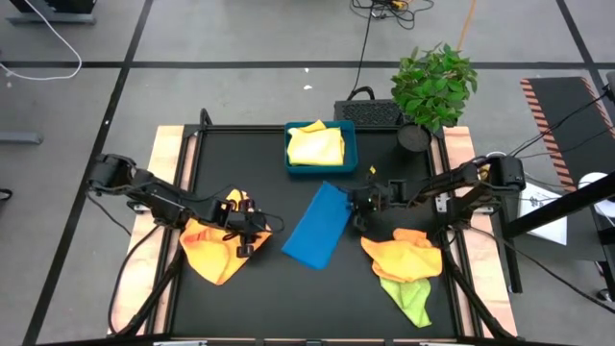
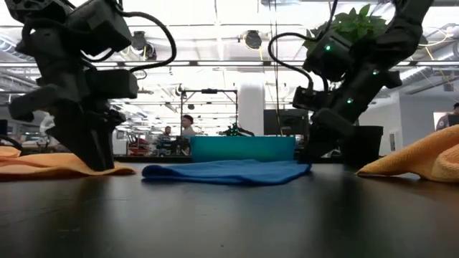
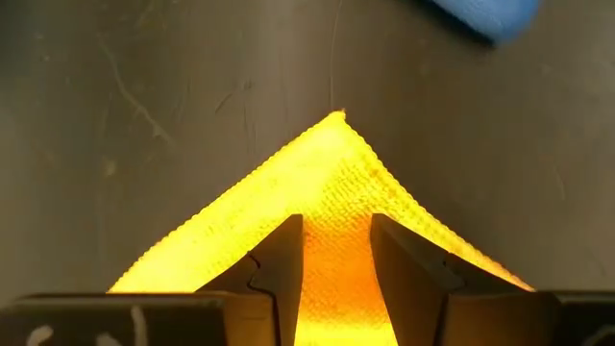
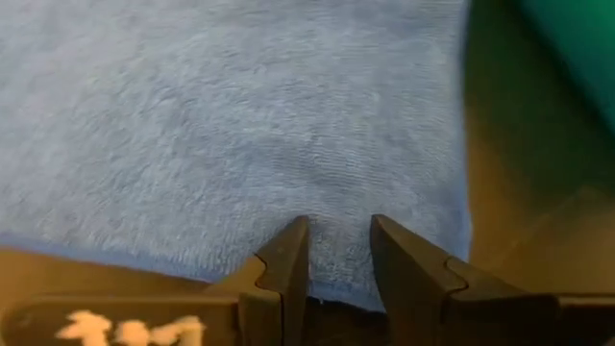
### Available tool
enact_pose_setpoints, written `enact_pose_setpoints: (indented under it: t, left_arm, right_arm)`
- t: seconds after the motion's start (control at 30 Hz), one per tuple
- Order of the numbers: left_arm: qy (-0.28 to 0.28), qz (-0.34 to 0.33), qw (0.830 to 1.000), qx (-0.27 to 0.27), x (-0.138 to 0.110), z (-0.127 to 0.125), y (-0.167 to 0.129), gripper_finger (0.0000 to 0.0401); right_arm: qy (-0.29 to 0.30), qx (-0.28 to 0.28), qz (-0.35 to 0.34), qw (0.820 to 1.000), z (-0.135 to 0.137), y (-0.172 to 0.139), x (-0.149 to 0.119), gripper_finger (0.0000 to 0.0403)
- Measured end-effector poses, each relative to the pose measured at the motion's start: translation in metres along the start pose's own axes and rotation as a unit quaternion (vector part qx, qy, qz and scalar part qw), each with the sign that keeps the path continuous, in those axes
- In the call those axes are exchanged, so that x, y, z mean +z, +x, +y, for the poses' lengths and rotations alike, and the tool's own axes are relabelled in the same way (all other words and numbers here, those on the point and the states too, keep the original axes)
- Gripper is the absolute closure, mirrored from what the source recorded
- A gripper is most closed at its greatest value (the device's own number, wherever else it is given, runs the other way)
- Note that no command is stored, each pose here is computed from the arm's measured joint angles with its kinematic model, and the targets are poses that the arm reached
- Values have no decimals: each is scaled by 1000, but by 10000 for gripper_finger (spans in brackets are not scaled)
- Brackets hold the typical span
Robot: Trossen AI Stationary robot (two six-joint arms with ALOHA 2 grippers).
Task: Fold microfiber towels
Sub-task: Fold the blue microfiber towel
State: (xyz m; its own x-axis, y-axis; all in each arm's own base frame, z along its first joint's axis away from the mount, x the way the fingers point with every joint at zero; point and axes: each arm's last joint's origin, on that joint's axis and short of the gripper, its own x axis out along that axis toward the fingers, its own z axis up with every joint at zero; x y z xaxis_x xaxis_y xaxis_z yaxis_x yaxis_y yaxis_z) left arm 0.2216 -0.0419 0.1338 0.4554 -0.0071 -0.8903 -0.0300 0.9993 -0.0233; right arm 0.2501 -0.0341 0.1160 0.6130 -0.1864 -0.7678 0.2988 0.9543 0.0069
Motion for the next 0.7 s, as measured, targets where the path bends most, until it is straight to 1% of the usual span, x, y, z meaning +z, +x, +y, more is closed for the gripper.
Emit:
enact_pose_setpoints:
  t: [0.1,0.23,0.37,0.57,0.7]
  left_arm:
    - [47,-41,998,-7,16,-6,-6,274]
    - [133,-69,989,1,21,-16,-6,274]
    - [224,-109,968,17,27,-28,-5,274]
    - [317,-143,936,56,30,-45,3,274]
    - [368,-136,918,64,26,-54,13,274]
  right_arm:
    - [0,-8,-3,1000,-8,0,2,298]
    - [-14,-5,-8,1000,-6,-3,3,298]
    - [-25,4,-23,999,-1,-8,6,298]
    - [-32,17,-42,998,7,-16,10,298]
    - [-31,22,-62,997,9,-18,14,298]
